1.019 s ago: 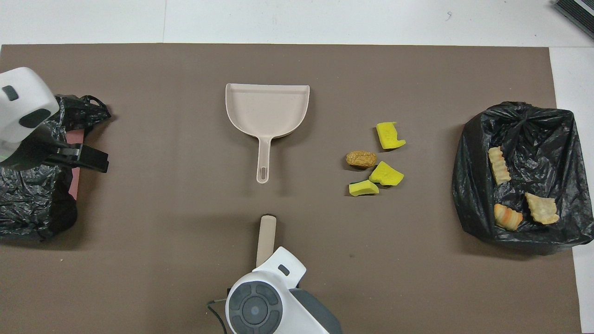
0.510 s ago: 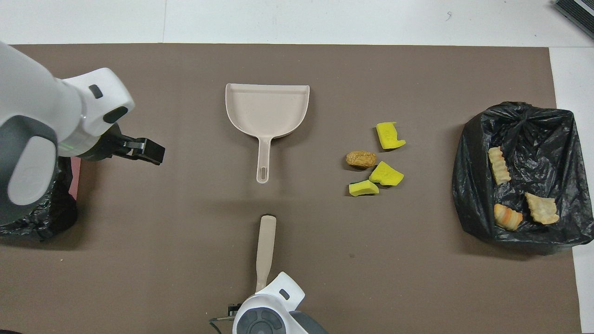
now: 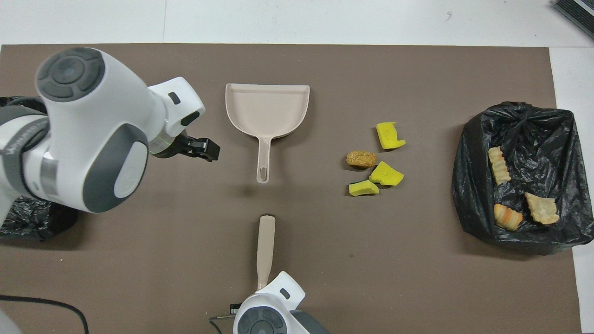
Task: Sweep and dump trash in bin
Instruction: 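Grasp the brush with the right gripper while the left gripper grasps the dustpan, then sweep yellow sponges with the right gripper while the left gripper brings the dustpan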
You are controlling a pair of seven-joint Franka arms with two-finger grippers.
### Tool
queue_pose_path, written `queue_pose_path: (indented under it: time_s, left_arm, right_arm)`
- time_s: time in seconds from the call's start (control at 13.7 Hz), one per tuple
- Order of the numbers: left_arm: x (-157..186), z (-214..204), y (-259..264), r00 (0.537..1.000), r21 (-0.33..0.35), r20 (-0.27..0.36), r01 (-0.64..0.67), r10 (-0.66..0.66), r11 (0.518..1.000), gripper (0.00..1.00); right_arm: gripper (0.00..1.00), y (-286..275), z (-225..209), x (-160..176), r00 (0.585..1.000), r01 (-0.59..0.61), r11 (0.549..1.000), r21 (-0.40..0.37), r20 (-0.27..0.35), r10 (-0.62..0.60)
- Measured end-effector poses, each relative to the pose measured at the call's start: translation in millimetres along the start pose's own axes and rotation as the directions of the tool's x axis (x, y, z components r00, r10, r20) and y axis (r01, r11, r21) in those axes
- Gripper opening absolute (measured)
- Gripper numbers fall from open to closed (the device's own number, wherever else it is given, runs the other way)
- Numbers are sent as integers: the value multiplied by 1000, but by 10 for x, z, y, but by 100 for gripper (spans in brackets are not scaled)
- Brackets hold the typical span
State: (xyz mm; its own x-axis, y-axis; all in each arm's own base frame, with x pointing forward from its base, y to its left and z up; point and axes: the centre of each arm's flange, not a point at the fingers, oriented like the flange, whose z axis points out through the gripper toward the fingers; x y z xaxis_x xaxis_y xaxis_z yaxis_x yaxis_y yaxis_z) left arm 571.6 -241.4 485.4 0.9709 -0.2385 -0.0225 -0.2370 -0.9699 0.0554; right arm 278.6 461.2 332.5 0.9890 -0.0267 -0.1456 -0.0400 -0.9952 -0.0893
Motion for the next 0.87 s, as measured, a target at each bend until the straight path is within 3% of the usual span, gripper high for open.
queue_pose_path:
  time_s: [0.07, 0.44, 0.87]
  left_arm:
    - [51, 149, 158, 1000, 0, -7, -2, 2, 1000, 100]
    - [140, 625, 773, 998, -9, -32, 49, -49, 999, 100]
    - [256, 1034, 1005, 992, -23, -69, 100, -101, 995, 100]
  right_arm:
    - [26, 6, -9, 19, 1000, -8, 1000, 2, -1, 8]
    - [26, 154, -161, 179, 1000, -5, 999, -32, -10, 5]
    - [26, 1027, -901, 696, 999, 44, 988, -146, 8, -43]
